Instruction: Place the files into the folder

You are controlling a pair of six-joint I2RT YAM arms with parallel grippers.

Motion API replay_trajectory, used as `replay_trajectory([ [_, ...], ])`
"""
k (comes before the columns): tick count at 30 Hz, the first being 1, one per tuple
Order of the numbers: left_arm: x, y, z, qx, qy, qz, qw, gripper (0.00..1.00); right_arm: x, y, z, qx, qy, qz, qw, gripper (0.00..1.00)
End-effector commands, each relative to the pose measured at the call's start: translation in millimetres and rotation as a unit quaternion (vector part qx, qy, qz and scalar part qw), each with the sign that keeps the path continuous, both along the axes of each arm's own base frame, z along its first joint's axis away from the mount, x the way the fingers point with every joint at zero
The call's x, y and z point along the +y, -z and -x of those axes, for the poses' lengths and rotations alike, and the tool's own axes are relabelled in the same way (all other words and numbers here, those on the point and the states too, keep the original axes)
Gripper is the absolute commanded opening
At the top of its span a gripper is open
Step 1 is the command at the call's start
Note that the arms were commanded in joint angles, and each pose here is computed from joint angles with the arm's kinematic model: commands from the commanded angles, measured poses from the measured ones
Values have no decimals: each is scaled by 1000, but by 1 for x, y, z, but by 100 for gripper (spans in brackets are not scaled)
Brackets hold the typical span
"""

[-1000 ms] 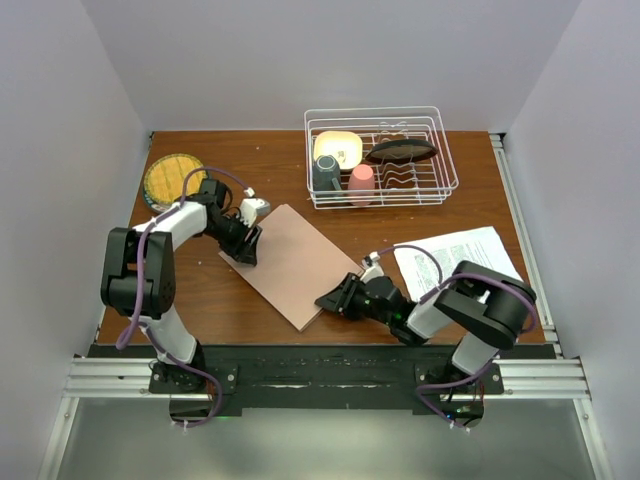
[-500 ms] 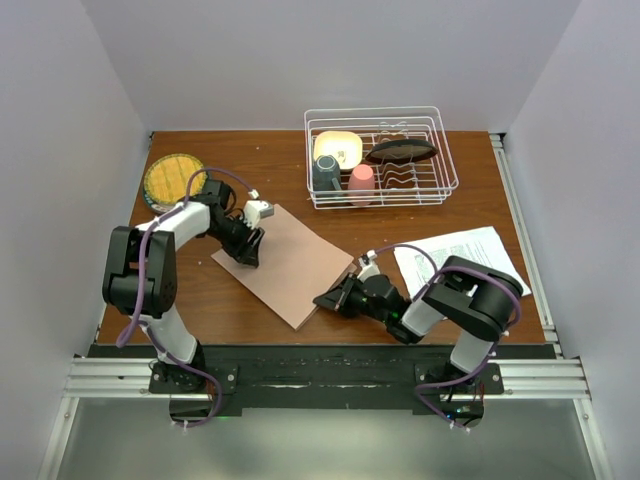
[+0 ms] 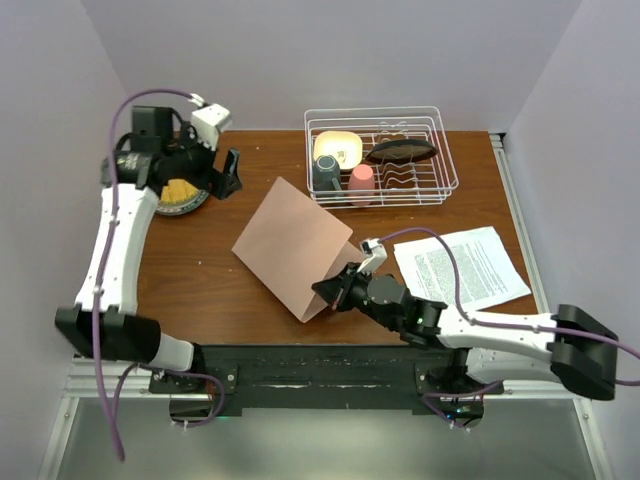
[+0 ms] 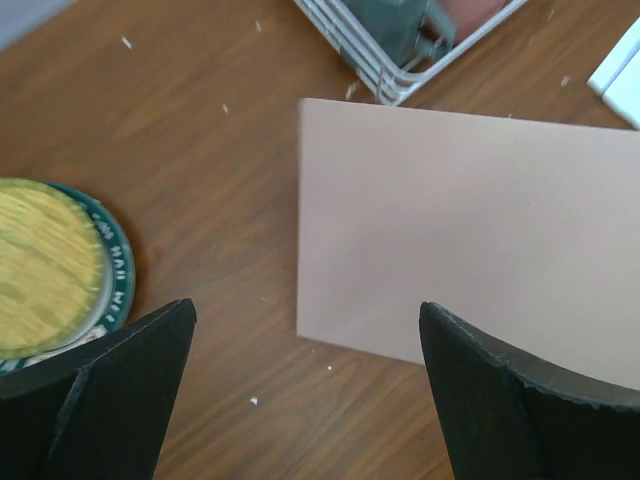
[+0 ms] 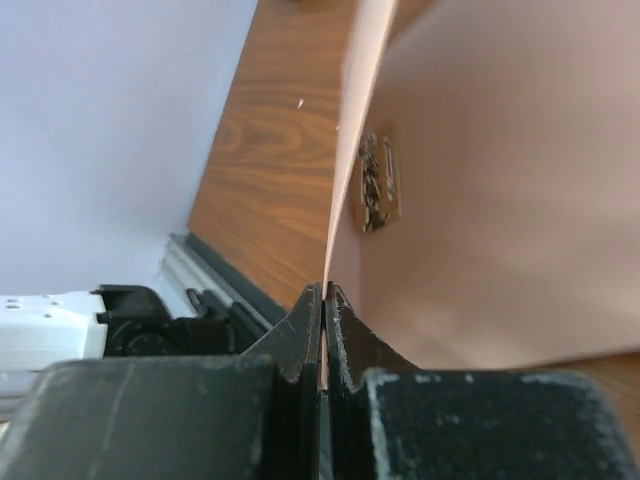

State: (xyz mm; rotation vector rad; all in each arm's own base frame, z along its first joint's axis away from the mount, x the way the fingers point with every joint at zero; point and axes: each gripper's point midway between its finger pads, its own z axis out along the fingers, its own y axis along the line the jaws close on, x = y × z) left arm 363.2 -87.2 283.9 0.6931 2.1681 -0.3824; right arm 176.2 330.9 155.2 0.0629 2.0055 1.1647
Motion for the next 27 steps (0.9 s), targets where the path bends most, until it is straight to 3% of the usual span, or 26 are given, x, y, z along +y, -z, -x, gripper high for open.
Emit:
replay_trajectory([
  [1, 1, -34, 53, 37, -48, 34, 998, 100, -45, -3, -7, -84, 75, 147, 983, 0],
  [3, 0, -34, 61, 41, -52, 45, 997, 100, -41, -1, 13, -116, 46, 192, 973, 0],
  [7, -2, -14, 72, 78, -37, 37, 996, 100, -29, -34, 29, -198, 73, 276, 938, 0],
  [9, -5, -22, 71, 75, -25, 44, 996, 100, -27, -33, 33, -246, 84, 355, 898, 0],
  [10, -7, -26, 71, 73, -21, 49, 996, 100, -17, -52, 35, -257, 94, 353, 895, 0],
  [12, -10, -41, 70, 52, -15, 56, 997, 100, -11, -53, 41, -303, 99, 408, 855, 0],
  [17, -1, -33, 65, 54, -40, 38, 997, 100, 8, -61, 59, -361, 87, 466, 803, 0],
  [18, 0, -31, 66, 55, -43, 36, 997, 100, 7, -53, 61, -378, 94, 497, 776, 0],
  [20, 3, -20, 69, 67, -52, 31, 996, 100, 17, -55, 73, -396, 106, 506, 759, 0],
  [21, 5, -15, 69, 73, -58, 26, 995, 100, 15, -33, 76, -425, 92, 570, 698, 0],
  [22, 8, -10, 70, 78, -64, 19, 995, 100, 30, -50, 80, -414, 137, 518, 736, 0],
  [23, 14, 1, 72, 90, -74, 5, 993, 100, 39, -42, 84, -420, 135, 519, 732, 0],
  [24, 15, 7, 74, 95, -74, 0, 993, 100, 19, -46, 80, -458, 96, 602, 647, 0],
  [25, 17, 8, 74, 87, -72, -7, 994, 100, 48, -26, 87, -459, 100, 594, 654, 0],
  [27, 18, 11, 77, 84, -70, -9, 994, 100, 63, -10, 102, -473, 85, 599, 641, 0],
])
